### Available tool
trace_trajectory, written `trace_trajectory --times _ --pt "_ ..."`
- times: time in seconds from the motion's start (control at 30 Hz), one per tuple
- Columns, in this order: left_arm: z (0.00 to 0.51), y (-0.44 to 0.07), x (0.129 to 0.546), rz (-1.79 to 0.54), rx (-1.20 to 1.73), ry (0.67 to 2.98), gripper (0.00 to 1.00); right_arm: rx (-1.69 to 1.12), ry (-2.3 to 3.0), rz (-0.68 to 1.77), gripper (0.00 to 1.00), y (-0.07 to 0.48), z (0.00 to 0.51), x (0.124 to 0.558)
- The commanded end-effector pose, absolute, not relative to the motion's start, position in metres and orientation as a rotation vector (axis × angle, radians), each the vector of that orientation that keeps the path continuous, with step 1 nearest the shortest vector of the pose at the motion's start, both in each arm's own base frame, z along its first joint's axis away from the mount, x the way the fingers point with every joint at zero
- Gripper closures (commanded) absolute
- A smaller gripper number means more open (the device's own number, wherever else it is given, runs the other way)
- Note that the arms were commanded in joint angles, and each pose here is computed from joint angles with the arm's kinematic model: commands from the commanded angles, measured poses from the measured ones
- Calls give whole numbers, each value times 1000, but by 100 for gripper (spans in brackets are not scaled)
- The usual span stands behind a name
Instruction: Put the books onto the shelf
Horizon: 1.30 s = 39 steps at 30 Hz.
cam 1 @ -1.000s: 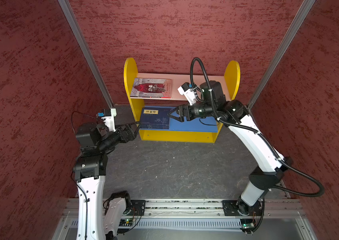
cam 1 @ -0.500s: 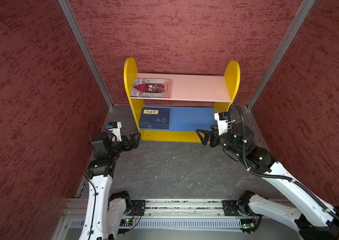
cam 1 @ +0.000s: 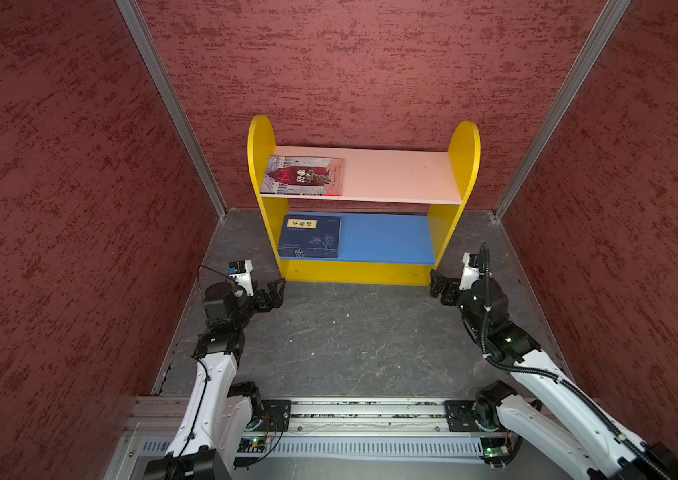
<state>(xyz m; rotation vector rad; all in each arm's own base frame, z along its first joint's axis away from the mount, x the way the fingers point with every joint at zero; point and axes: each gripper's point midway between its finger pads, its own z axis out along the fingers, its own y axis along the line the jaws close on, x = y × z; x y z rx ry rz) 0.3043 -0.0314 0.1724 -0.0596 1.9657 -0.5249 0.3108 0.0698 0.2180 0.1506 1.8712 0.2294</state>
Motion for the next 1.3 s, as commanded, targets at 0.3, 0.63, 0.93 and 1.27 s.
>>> trace_trajectory --times 0.3,0.63,0.93,1.27 --pt "160 -21 340 -383 58 1811 1 282 1734 86 1 9 187 335" --pt "144 -15 350 -404 -5 1822 0 283 1674 16 1 -22 187 338" --pt "144 14 375 -347 -112 1796 1 309 1620 -48 1 -39 163 338" --pt "138 29 383 -298 -137 1747 1 286 1582 -55 1 -42 167 351"
